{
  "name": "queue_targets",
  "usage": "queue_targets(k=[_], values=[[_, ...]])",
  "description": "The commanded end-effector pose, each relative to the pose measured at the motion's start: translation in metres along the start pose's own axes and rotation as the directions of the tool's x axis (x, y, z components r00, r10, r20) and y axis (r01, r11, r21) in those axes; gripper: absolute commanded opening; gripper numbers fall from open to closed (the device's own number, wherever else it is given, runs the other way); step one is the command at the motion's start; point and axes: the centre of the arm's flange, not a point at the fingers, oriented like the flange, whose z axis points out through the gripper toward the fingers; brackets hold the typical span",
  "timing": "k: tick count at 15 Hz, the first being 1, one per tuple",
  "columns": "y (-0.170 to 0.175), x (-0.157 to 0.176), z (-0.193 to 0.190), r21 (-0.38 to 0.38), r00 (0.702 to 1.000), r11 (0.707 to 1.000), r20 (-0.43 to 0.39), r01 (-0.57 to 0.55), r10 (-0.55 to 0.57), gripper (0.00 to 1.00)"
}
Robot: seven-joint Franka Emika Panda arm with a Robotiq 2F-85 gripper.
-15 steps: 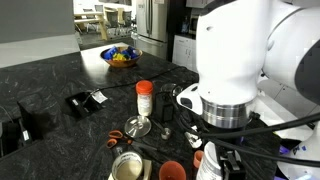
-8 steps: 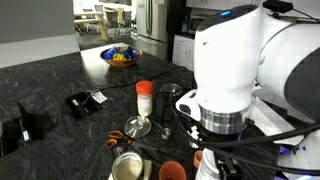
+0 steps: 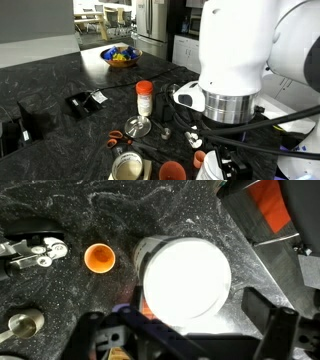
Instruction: Move the tin of sugar to the left
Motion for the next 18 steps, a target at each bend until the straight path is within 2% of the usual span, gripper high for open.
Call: queue_targets(k=[1,8,15,18], values=[[0.0,0.0,0.0,0.0,1.0,1.0,0.001,0.001,-0.001,1.0],[0.0,0.0,0.001,0.001,1.0,1.0,0.002,0.001,-0.001,1.0],[0.003,-0.009,-0.043,-0.095,0.997,0.996,-0.082,0.002,-0.01,1.0],[0.015,-0.019,-0.059,-0.148,0.991,0.986,-0.123,-0.079,0.061,1.0]])
